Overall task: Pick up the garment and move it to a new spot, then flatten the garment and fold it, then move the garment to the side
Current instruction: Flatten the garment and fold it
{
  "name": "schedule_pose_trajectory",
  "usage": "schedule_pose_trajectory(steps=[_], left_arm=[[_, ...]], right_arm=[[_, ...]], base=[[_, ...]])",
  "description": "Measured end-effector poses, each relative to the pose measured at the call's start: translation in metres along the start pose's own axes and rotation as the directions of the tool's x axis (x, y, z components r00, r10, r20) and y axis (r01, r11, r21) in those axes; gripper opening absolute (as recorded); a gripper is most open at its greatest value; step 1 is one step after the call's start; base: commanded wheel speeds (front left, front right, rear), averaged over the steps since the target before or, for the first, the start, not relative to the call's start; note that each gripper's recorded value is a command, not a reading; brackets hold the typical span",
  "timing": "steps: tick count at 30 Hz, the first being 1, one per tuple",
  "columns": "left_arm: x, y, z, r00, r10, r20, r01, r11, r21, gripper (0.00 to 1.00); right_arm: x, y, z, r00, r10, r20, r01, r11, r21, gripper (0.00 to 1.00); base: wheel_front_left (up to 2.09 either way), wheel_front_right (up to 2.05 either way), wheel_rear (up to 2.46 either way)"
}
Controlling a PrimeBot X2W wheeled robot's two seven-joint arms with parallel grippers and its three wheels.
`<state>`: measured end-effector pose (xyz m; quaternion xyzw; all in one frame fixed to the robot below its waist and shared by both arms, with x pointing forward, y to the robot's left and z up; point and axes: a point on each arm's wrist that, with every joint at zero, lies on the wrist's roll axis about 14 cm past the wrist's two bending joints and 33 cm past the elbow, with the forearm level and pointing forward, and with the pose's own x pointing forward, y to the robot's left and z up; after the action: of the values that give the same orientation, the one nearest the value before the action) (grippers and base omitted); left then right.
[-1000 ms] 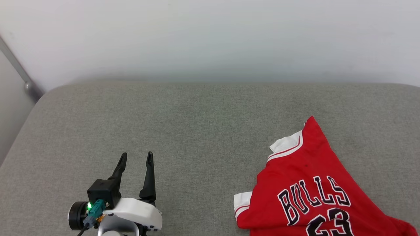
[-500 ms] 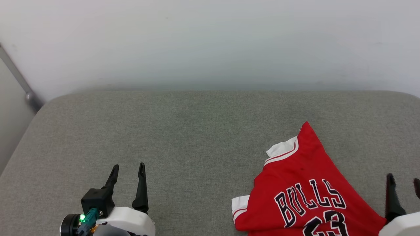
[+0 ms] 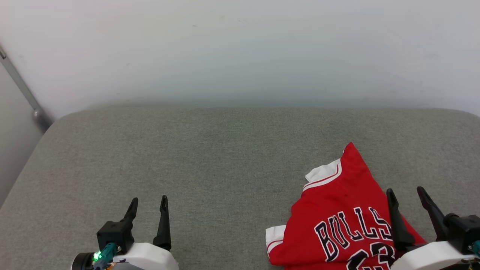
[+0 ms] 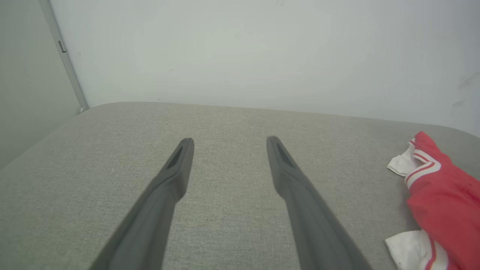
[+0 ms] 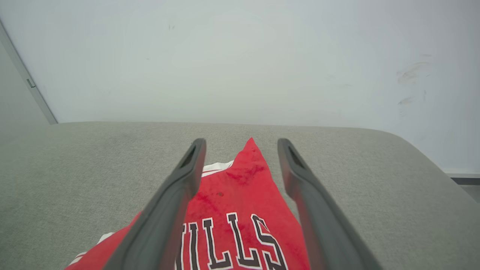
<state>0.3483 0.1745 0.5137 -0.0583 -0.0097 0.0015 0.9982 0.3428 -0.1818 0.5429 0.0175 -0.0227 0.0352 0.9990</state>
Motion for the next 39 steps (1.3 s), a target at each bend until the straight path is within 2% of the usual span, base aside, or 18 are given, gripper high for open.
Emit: schedule_pose_trajectory(steps=[4,8,11,14,18,22,30,34,35,36,37,39], left_arm=[[0.001,-0.007,-0.005,0.999,-0.026,-0.025,0.026,1.000,0.005,1.00],[0.013,-0.037,-0.006,0.990,-0.131,-0.045,0.132,0.991,0.019,1.00],[0.020,-0.076,-0.012,0.961,-0.261,-0.092,0.263,0.965,0.015,1.00],[0.026,-0.111,-0.019,0.914,-0.376,-0.151,0.382,0.924,0.015,1.00],[0.027,-0.149,-0.043,0.817,-0.496,-0.293,0.520,0.854,0.004,1.00],[0.027,-0.171,-0.072,0.699,-0.555,-0.452,0.622,0.783,0.000,1.00],[0.009,-0.169,-0.148,0.412,-0.475,-0.777,0.745,0.666,-0.012,1.00],[0.005,-0.171,-0.162,0.316,-0.438,-0.842,0.795,0.607,-0.018,1.00],[0.003,-0.172,-0.164,0.296,-0.430,-0.853,0.807,0.590,-0.018,0.72],[0.002,-0.174,-0.165,0.281,-0.427,-0.860,0.821,0.571,-0.015,0.40],[0.001,-0.175,-0.165,0.270,-0.430,-0.862,0.830,0.557,-0.017,0.00],[0.000,-0.177,-0.164,0.263,-0.444,-0.856,0.838,0.545,-0.025,0.00]], right_arm=[[-0.001,0.004,0.003,1.000,0.011,0.003,-0.011,1.000,-0.001,1.00],[0.001,0.003,0.003,1.000,0.008,0.000,-0.008,1.000,-0.005,1.00],[0.003,0.002,0.002,1.000,0.004,-0.008,-0.004,1.000,-0.005,1.00],[0.005,-0.001,0.002,1.000,-0.004,-0.011,0.004,1.000,-0.006,1.00],[0.009,-0.005,-0.001,1.000,-0.016,-0.025,0.016,1.000,-0.011,1.00],[0.017,-0.007,-0.004,0.999,-0.022,-0.034,0.022,1.000,-0.017,1.00],[0.028,-0.018,-0.023,0.995,-0.054,-0.081,0.053,0.999,-0.010,1.00],[0.029,-0.025,-0.033,0.992,-0.074,-0.101,0.074,0.997,0.004,1.00],[0.029,-0.026,-0.035,0.992,-0.077,-0.105,0.078,0.997,0.006,1.00],[0.029,-0.027,-0.036,0.991,-0.081,-0.107,0.082,0.997,0.007,1.00],[0.029,-0.028,-0.037,0.991,-0.083,-0.109,0.085,0.996,0.007,1.00],[0.029,-0.030,-0.039,0.990,-0.089,-0.112,0.091,0.996,0.013,1.00]], base=[[0.00,0.00,0.00],[0.00,0.00,0.00],[0.00,0.00,0.00],[0.00,0.00,0.00],[0.00,0.00,0.00],[0.00,0.00,0.00],[0.00,0.00,0.00],[0.00,0.00,0.00],[0.00,0.00,0.00],[0.00,0.00,0.00],[0.00,0.00,0.00],[0.00,0.00,0.00]])
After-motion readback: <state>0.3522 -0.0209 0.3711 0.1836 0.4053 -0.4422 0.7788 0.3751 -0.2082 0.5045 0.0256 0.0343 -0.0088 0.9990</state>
